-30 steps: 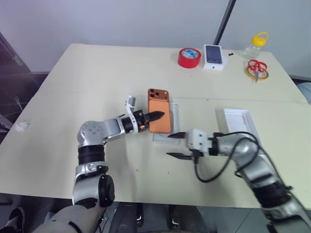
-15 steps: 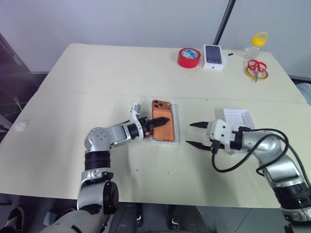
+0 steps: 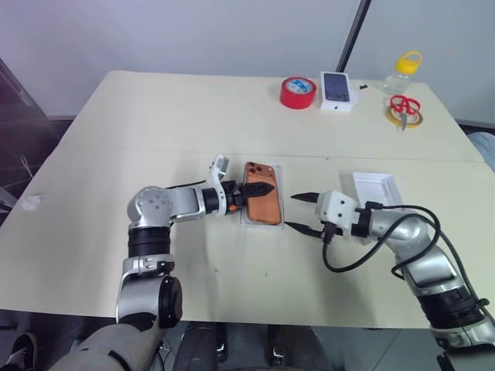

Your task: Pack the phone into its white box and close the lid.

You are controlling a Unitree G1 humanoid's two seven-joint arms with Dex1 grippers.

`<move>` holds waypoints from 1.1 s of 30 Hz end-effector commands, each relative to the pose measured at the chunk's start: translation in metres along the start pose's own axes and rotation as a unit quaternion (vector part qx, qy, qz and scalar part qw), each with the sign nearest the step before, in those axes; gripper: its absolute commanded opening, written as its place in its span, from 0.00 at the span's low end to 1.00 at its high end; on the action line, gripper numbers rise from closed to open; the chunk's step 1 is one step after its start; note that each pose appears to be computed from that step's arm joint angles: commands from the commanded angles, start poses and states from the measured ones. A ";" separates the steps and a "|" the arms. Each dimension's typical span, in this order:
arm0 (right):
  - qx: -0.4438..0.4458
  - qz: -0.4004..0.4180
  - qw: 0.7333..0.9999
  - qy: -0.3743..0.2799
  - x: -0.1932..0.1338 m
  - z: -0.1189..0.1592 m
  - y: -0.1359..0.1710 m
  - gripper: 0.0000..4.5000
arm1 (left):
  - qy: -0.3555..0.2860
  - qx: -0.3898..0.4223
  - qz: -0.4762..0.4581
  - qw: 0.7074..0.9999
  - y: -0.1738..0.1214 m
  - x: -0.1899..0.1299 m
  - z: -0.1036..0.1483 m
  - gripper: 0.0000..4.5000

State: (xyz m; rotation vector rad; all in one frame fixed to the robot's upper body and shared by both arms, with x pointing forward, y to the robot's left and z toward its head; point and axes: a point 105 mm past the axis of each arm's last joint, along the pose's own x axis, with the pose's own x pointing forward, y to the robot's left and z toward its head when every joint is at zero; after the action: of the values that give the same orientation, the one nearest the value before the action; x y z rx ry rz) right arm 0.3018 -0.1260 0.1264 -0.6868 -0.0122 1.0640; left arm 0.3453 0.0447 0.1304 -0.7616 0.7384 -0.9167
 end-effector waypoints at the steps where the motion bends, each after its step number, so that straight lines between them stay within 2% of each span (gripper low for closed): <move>1: -0.017 -0.015 1.000 -0.011 -0.001 0.007 -0.009 0.69 | -0.006 0.033 0.009 0.999 -0.006 -0.012 0.007 0.84; 7: -0.016 -0.013 1.000 -0.009 0.001 0.004 -0.007 0.69 | -0.022 0.056 0.007 0.998 -0.018 -0.025 0.023 0.84; 19: -0.022 -0.025 0.999 -0.017 0.007 0.009 -0.015 0.69 | -0.004 0.064 0.010 0.998 -0.012 0.002 0.010 0.84; 26: -0.024 -0.030 0.999 -0.007 0.001 0.005 -0.016 0.69 | -0.005 0.070 0.028 0.997 -0.002 -0.021 0.014 0.84; 31: -0.026 -0.039 0.999 -0.002 -0.003 0.004 -0.022 0.69 | -0.018 0.078 0.027 0.996 -0.008 -0.032 0.022 0.84; 32: -0.024 -0.046 0.999 0.004 -0.005 0.001 -0.026 0.69 | -0.030 0.086 0.033 0.995 -0.007 -0.034 0.027 0.84; 33: -0.008 -0.055 0.998 0.010 -0.007 -0.002 -0.032 0.64 | -0.063 0.099 0.053 0.992 -0.003 -0.038 0.038 0.79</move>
State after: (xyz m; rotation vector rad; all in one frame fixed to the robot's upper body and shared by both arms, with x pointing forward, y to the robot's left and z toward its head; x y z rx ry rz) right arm 0.3156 -0.1301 0.1277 -0.7039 -0.0154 1.0157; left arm 0.3495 0.0777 0.1440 -0.6128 0.6760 -0.8589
